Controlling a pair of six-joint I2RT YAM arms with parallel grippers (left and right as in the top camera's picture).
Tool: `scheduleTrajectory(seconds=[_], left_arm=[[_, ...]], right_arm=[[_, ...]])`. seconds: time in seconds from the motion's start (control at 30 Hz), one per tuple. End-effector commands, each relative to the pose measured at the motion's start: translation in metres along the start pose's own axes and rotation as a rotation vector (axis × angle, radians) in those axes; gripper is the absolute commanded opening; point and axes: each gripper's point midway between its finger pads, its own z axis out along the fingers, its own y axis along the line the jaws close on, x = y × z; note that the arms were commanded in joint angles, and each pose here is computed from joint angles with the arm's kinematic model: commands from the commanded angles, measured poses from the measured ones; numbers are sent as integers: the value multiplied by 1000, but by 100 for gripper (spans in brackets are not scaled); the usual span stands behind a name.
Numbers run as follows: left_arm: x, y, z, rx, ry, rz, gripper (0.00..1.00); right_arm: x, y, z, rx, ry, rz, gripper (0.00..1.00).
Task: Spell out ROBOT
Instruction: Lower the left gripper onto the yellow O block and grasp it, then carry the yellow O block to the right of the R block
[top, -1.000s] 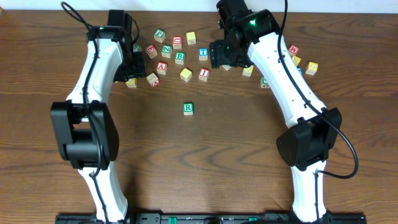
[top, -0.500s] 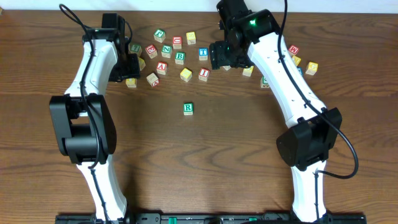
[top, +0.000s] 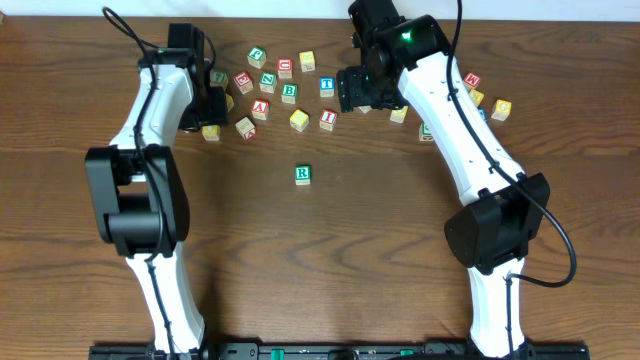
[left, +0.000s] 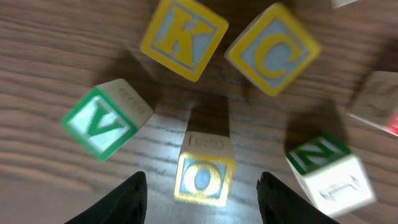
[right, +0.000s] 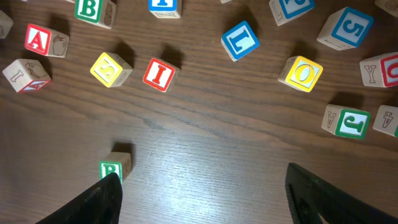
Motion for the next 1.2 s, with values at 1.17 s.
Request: scheduleTrajectory(seconds=[1.17], left_arm=[[12,-45,-78,33,-79,8,23]], right_arm=[[-40,-52,-27,13,-139,97,76]])
